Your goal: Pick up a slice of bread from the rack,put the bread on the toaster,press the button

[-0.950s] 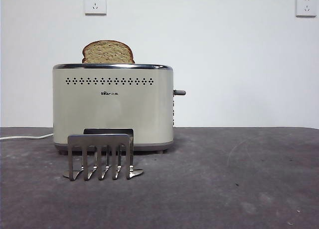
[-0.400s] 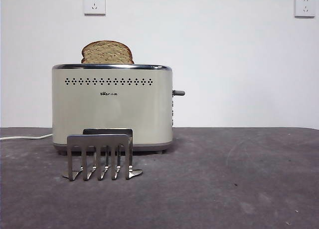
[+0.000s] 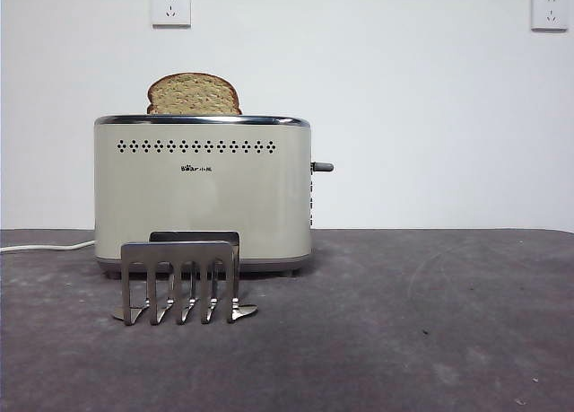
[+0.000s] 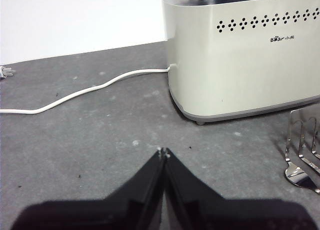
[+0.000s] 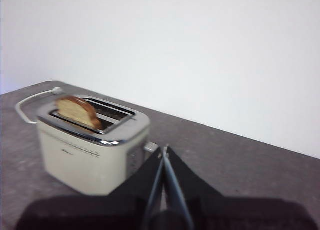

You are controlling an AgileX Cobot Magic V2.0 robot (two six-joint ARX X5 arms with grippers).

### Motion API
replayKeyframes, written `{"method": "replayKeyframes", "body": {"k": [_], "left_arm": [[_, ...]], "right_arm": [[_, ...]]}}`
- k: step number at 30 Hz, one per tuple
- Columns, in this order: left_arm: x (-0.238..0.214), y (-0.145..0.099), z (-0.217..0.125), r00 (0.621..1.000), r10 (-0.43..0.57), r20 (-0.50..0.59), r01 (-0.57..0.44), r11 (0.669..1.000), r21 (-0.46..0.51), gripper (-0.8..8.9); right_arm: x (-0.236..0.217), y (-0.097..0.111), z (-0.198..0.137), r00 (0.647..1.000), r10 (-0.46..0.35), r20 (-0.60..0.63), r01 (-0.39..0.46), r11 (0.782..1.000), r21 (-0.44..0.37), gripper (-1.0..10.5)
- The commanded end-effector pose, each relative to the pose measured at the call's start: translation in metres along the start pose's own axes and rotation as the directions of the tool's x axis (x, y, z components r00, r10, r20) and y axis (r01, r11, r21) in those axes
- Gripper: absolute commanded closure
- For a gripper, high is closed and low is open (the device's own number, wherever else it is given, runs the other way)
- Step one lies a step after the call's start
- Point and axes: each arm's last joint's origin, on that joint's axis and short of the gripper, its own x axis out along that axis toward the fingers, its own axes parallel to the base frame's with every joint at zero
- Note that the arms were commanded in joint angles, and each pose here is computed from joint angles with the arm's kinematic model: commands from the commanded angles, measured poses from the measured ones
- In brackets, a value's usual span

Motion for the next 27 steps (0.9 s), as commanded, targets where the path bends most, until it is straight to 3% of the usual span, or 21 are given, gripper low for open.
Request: {"method": "replayKeyframes", "body": {"k": [1, 5, 9, 16, 27], "left_arm": [[0.001, 0.000, -0.004, 1.000, 0.004, -0.012, -0.004, 1.000, -0.008, 8.17], [0.001, 0.000, -0.004, 1.000, 0.003, -0.012, -0.003, 1.000, -0.008, 8.17], [0.001, 0.000, -0.004, 1.000, 0.003, -0.012, -0.003, 1.000, -0.008, 8.17], [0.001, 0.000, -0.004, 1.000, 0.003, -0.012, -0.003, 1.000, -0.008, 8.17], [0.001, 0.000, -0.004, 1.000, 0.003, -0.012, -0.003, 1.000, -0.008, 8.17]], "right_arm": [[0.003, 0.002, -0.038, 0.998, -0.056, 0.005, 0.056, 0.997, 0.045, 9.5], [0.001, 0.005, -0.079, 0.984, -0.176, 0.012, 0.174, 0.982, 0.071, 9.5], [0.000, 0.010, -0.115, 0.973, -0.229, 0.012, 0.226, 0.969, 0.102, 9.5], [0.002, 0.016, -0.165, 0.975, -0.220, -0.040, 0.224, 0.966, 0.133, 9.5], [0.003, 0.021, -0.199, 0.973, -0.211, -0.096, 0.225, 0.960, 0.164, 9.5]]}}
